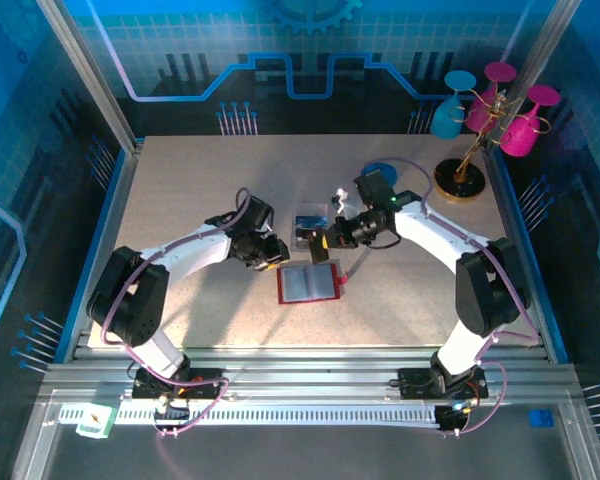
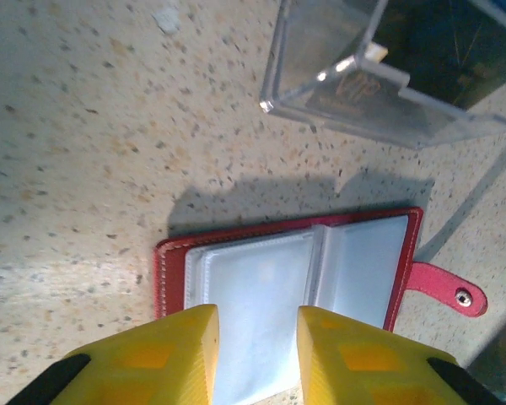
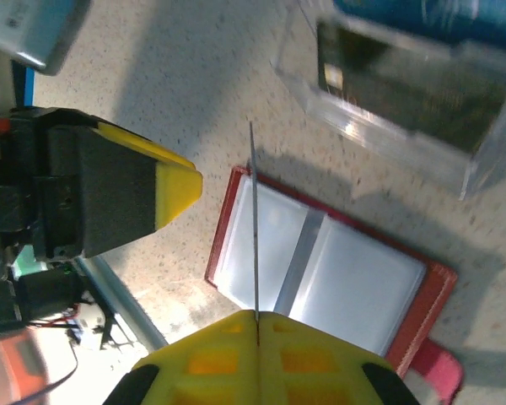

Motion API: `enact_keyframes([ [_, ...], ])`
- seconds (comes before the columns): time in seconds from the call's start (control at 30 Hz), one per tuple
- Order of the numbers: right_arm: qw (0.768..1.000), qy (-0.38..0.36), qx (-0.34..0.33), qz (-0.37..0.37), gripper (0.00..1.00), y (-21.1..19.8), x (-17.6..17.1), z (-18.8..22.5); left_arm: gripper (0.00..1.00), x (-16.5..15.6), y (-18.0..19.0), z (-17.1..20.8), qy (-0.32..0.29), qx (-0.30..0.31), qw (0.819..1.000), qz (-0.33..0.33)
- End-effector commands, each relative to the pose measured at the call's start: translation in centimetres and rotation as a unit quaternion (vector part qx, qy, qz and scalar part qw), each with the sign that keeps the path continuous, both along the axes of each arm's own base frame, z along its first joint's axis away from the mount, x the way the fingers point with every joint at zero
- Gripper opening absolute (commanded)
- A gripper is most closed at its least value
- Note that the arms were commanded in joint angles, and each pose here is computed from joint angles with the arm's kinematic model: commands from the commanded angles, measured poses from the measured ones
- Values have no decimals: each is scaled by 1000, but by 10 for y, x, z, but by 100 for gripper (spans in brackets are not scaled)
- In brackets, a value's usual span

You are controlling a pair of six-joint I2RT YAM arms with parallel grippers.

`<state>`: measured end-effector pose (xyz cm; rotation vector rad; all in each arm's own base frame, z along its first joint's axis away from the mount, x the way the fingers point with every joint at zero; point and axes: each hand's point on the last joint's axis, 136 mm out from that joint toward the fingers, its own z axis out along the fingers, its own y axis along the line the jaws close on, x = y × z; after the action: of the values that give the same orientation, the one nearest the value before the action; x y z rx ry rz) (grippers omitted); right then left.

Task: Take the credit cards out of the card holder

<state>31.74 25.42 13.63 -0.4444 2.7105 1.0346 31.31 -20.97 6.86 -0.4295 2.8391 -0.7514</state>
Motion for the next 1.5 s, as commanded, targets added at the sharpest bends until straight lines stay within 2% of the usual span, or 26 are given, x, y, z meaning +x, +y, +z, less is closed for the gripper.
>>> enact_keyframes([
  [0.0, 996, -32, -64, 60, 0, -17, 4, 2, 33, -2, 7, 11, -6, -18, 1000, 1],
  [0.13, 981, -73, -105, 148, 0, -17, 12, 9, 35, -1, 23, 13, -10, -23, 999, 20],
  [0.27, 935, -158, -146, 283, 0, -11, 11, 10, 36, 0, 33, 13, -13, -28, 999, 34],
  [0.37, 904, -183, -163, 350, 0, -6, 14, 10, 38, 0, 37, 12, -12, -32, 999, 38],
  [0.57, 855, -225, -206, 420, 0, -3, 36, 7, 39, 2, 39, 12, -11, -38, 998, 40],
  [0.77, 822, -253, -219, 461, 0, 4, 54, 11, 39, 3, 39, 16, -11, -43, 998, 38],
  [1.07, 796, -240, -228, 506, 0, 10, 64, -3, 39, 4, 39, 18, -12, -46, 998, 39],
  [1.43, 798, -221, -215, 517, 0, 20, 65, -18, 38, 4, 38, 16, -14, -47, 998, 37],
  [1.47, 800, -208, -214, 521, 0, 20, 65, -30, 38, 4, 38, 16, -13, -47, 998, 37],
])
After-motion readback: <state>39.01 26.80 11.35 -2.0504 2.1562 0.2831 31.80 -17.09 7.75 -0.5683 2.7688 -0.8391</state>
